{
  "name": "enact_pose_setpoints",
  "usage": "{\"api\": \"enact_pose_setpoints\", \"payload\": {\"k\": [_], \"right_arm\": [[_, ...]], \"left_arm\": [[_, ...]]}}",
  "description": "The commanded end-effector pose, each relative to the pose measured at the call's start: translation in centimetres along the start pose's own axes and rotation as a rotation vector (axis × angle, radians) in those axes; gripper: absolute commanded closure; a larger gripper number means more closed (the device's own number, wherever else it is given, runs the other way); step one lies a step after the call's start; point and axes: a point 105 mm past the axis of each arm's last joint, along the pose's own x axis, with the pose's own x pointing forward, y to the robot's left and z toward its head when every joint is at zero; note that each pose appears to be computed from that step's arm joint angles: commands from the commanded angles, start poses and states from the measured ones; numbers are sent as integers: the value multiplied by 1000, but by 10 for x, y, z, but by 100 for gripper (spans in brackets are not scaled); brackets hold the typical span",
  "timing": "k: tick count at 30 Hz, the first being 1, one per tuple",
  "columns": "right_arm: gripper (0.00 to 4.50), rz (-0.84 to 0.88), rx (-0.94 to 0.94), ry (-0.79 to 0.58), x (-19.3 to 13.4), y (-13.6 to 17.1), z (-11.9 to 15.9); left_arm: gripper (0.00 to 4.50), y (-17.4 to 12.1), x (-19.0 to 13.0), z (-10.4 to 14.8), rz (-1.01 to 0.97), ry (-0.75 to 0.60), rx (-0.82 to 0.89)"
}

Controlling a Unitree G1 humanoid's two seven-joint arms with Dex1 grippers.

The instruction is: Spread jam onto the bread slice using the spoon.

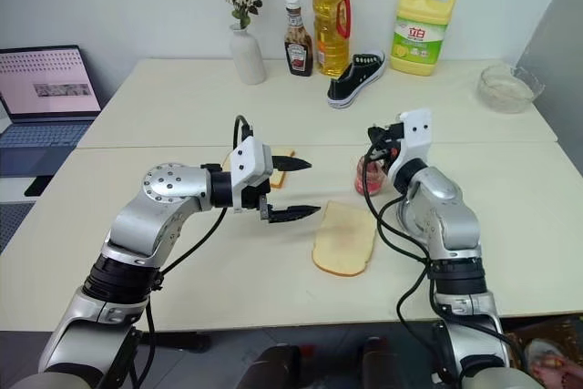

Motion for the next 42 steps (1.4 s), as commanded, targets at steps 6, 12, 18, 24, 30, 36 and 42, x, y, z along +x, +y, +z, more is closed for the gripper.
{"api": "enact_pose_setpoints", "payload": {"k": [6, 12, 18, 24, 30, 36, 42], "right_arm": [[448, 11, -30, -26, -9, 1, 6], [448, 5, -23, -8, -16, 2, -2], [448, -7, -14, 3, -18, 3, -8], [448, 2, -7, 36, -26, 9, -21], [448, 18, -1, 72, -33, 17, -33], [448, 23, -4, 103, -36, 17, -43], [448, -15, -6, 80, -34, 7, -36]], "left_arm": [[0, 4, -4, 10, 27, -22, 42], [0, 4, -3, 9, 27, -22, 39], [0, 5, -3, 10, 26, -24, 40], [0, 6, -3, 10, 29, -24, 40], [0, 5, -4, 8, 32, -20, 38], [0, 5, -4, 8, 34, -19, 35], [0, 7, -5, 8, 41, -17, 37]]}}
